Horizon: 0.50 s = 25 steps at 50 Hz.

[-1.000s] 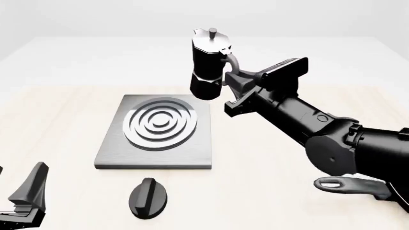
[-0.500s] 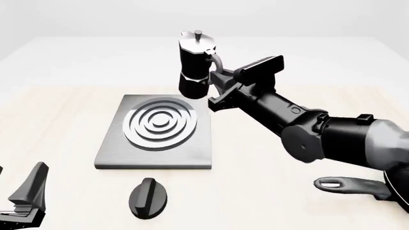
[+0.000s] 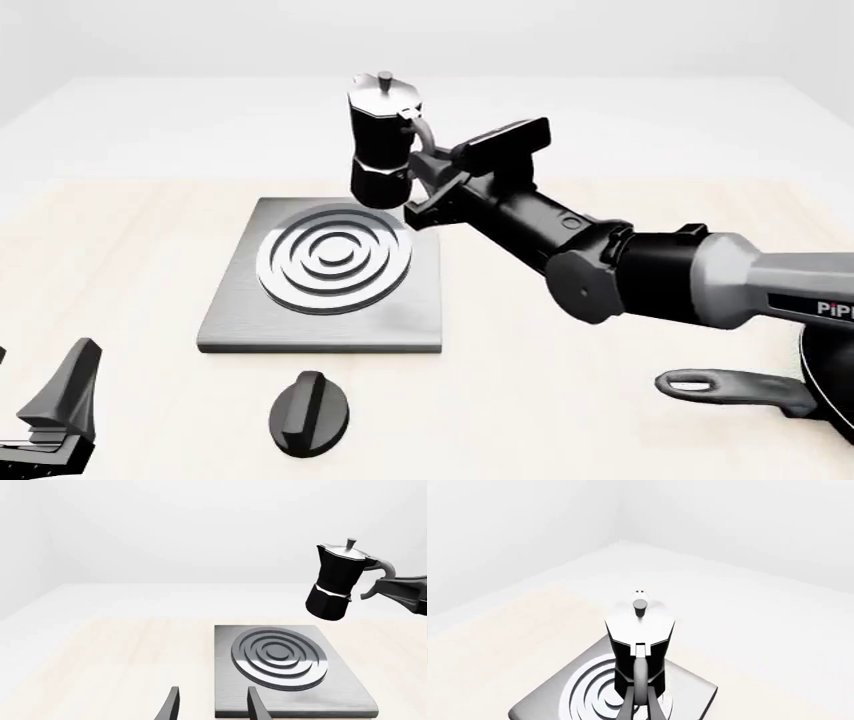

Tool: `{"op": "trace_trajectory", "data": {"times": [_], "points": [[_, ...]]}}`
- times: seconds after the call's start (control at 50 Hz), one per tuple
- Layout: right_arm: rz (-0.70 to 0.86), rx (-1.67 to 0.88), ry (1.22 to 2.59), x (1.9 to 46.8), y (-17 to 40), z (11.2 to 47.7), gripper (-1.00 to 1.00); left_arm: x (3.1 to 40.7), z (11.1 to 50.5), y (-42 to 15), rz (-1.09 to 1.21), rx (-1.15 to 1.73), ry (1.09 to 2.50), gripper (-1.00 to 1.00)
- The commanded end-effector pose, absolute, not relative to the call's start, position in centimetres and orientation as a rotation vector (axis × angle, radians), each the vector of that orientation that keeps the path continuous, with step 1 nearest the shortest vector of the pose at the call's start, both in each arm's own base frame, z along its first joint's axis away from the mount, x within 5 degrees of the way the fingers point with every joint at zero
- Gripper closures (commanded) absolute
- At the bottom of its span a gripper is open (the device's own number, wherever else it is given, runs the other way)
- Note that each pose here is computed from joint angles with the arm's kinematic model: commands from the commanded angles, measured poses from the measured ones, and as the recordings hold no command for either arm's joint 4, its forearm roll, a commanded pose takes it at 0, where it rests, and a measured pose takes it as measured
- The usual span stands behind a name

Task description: Put the moka pot on the stove.

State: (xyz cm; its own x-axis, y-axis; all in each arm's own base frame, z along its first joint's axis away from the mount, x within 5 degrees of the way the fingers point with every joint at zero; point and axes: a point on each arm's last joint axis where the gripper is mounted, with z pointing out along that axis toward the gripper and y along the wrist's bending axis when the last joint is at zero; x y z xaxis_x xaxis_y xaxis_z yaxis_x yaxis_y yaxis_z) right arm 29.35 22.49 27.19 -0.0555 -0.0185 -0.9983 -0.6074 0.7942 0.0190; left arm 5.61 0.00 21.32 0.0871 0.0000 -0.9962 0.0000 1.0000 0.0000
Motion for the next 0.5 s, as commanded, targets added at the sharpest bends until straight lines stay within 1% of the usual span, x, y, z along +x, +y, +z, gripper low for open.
{"op": "trace_trajectory", "data": {"times": [0.02, 0.5], "points": [[0.536, -0.511, 1.556, 30.2, 23.7, 27.3, 1.00, 5.6, 21.3, 0.0, 0.000, 0.000, 1.484, -1.00], [0.550, -0.519, 1.586, 31.5, 25.3, 25.8, 1.00, 5.6, 21.3, 0.0, 0.000, 0.000, 1.484, -1.00]]}}
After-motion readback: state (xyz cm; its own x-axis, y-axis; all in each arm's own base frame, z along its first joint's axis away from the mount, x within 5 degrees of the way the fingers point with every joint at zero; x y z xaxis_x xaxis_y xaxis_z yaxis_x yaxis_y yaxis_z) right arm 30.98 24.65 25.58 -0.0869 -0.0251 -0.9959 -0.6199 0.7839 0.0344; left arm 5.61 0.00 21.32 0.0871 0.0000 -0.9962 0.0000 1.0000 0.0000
